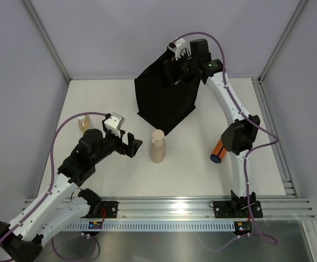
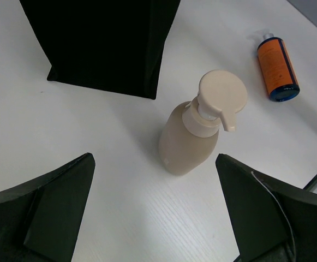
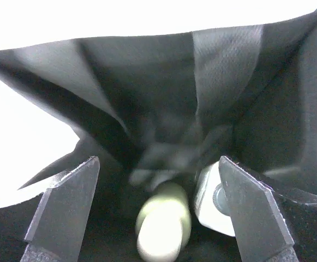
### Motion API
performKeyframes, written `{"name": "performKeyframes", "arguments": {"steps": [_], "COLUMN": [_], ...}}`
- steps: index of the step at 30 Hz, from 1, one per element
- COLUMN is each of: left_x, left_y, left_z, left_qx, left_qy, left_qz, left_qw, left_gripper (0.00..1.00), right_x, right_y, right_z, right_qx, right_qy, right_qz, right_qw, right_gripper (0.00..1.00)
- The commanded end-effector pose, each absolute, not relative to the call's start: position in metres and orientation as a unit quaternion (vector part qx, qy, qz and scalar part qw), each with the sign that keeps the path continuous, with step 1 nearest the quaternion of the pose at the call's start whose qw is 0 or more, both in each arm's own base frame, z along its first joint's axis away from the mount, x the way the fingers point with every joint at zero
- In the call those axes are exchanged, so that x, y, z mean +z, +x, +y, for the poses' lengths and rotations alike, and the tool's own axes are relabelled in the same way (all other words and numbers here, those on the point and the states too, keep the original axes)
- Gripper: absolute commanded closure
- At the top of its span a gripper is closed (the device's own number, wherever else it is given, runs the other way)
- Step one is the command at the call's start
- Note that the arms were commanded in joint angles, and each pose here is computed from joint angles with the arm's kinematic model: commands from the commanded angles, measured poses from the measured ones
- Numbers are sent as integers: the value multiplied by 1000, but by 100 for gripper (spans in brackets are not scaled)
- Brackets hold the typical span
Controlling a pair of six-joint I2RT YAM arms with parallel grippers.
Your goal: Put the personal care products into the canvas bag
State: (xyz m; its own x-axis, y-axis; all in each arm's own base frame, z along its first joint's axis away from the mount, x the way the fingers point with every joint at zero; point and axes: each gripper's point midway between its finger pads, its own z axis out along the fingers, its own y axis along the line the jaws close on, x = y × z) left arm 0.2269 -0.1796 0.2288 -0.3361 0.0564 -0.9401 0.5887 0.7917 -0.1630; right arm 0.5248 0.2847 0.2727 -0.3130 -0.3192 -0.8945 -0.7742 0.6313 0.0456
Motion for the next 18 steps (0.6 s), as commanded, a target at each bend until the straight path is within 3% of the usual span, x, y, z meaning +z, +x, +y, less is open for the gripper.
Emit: {"name": "performKeyframes", "arguments": {"steps": [1,10,18], "left_x": [249,219,192], "left_y": [230,228,244], "left_z": [-190,-213,-231], "left_qx": [-289,-271,-217], "left_qy": [180,174,153], "left_qz": [757,791,806], "left_qw": [557,520,529], "left_gripper": [1,1,1], "right_x": [364,444,384], "right_y": [494,412,340], "right_z": [278,223,138], "right_qx": [268,357,326], "right_qy": [-355,-364,-332], "right_qz": [727,675,721], "right_qw": [523,534,514], "right_gripper": [1,0,0]}}
